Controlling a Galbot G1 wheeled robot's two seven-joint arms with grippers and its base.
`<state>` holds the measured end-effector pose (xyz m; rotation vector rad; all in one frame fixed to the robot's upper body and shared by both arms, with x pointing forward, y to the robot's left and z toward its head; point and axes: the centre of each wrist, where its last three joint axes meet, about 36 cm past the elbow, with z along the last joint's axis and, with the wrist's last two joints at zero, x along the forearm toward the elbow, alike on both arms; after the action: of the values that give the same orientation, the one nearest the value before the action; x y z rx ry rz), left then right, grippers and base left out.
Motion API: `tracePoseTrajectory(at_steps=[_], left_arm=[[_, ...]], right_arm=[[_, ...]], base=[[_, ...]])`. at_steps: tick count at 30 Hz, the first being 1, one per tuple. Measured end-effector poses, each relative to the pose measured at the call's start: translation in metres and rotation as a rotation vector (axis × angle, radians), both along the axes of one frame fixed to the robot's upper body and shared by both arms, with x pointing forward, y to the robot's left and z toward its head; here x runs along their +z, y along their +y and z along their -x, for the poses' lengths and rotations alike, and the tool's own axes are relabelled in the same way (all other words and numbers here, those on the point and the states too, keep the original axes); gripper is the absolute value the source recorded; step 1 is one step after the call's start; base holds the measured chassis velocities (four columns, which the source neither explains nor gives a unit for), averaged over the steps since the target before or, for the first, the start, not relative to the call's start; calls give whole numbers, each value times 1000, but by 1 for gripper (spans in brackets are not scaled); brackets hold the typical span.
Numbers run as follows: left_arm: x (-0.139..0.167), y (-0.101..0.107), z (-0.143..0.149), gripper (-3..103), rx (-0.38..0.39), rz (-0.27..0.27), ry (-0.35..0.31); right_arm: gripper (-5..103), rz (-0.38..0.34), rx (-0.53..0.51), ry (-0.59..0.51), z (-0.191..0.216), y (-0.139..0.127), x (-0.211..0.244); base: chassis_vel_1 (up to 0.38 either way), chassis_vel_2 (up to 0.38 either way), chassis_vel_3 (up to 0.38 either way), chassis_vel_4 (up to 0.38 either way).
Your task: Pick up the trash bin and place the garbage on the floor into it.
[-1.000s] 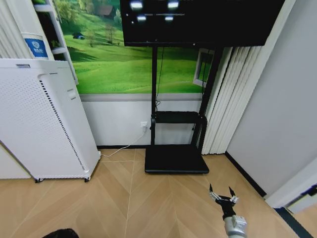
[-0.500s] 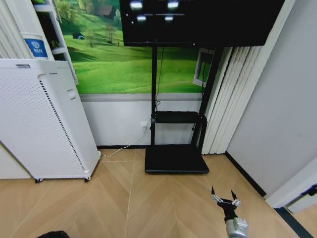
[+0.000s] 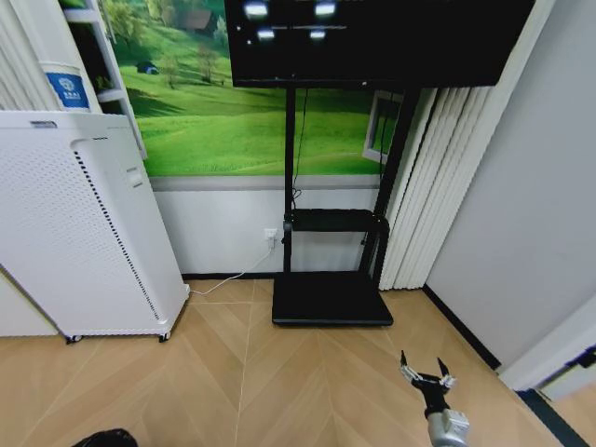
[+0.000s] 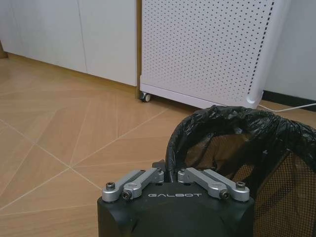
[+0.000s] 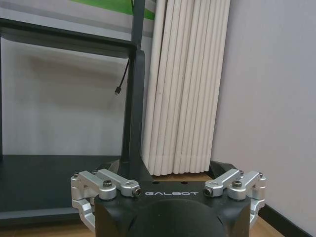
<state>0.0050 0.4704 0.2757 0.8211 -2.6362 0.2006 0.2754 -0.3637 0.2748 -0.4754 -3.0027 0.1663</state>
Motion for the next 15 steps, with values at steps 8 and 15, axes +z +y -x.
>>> tracePoseTrajectory(at_steps=[8, 15], left_arm=[[5, 12, 5, 16, 51, -58, 28], [5, 35, 2, 43, 78, -82, 40]], right_arm=[[100, -4, -24, -1, 0, -7, -1], [100, -11, -59, 2, 5, -20, -4]], base=[[0, 0, 0, 0], [0, 0, 0, 0]])
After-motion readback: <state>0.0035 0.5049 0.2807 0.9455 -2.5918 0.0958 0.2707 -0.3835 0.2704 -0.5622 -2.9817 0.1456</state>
